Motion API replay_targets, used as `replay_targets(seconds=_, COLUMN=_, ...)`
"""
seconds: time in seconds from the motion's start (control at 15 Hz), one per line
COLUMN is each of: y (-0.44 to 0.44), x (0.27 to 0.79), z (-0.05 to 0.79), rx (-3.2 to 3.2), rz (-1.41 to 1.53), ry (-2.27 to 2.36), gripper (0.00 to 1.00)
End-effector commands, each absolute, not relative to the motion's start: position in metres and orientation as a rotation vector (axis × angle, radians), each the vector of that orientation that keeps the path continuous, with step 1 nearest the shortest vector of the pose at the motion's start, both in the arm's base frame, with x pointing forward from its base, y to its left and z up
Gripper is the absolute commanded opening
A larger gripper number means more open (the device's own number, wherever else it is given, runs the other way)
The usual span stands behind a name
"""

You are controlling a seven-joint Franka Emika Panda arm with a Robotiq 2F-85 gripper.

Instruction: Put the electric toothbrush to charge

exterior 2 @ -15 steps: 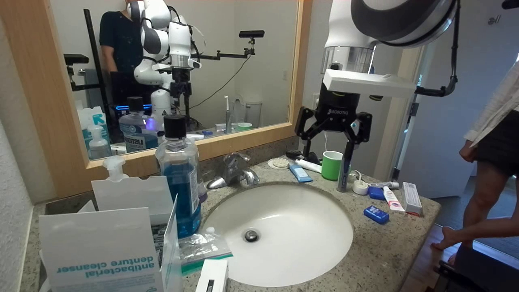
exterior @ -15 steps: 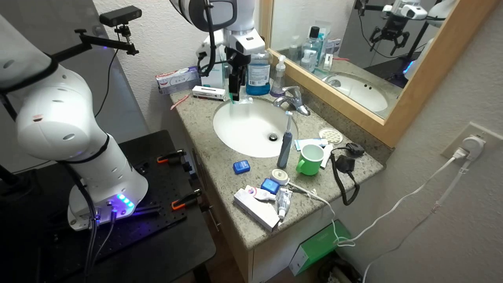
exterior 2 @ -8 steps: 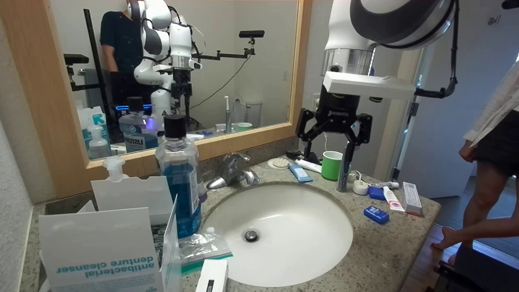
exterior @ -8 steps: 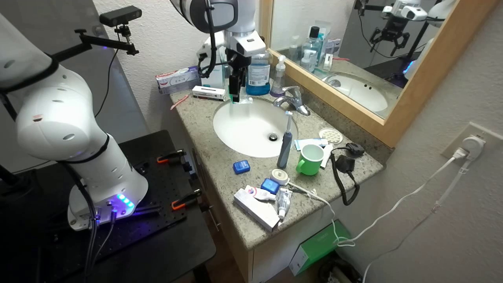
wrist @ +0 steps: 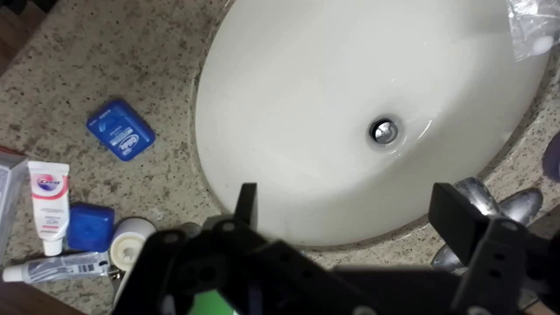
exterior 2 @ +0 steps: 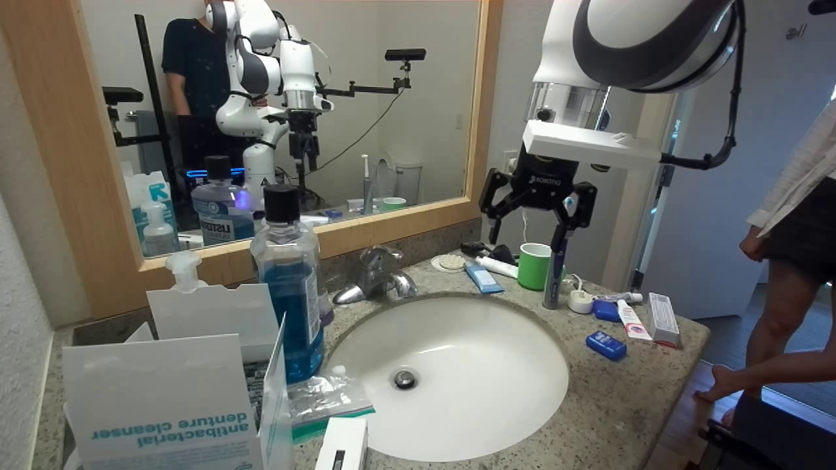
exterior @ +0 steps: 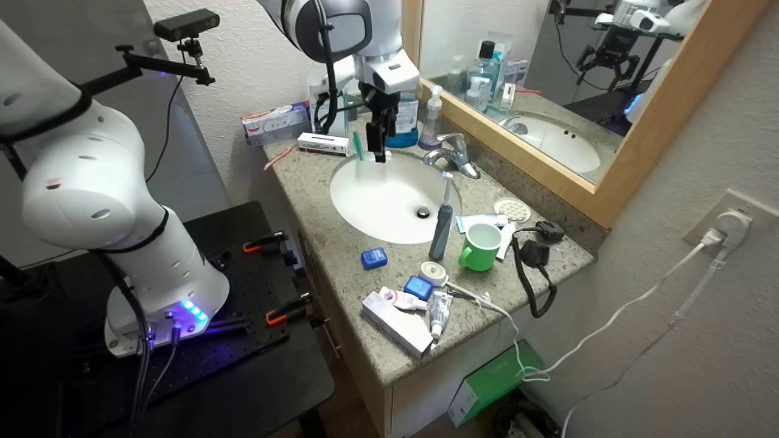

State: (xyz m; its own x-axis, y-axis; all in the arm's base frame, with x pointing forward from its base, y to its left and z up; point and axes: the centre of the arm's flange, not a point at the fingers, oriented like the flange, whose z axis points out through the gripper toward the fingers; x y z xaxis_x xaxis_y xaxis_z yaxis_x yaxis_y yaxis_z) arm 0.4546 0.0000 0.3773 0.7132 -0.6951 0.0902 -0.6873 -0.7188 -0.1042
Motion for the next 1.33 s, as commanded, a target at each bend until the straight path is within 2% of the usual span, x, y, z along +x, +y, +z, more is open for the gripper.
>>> replay_targets(seconds=0.0, y=-0.018, x=0.451, z=0.363, rx=-2.827, rz=-0.216, ry=1.237, gripper=1.0)
replay_targets(seconds=1.27, y=-0.074, x=0.45, z=0.323, rx=-2.894, rz=-0.39, ry=1.447, gripper=1.0)
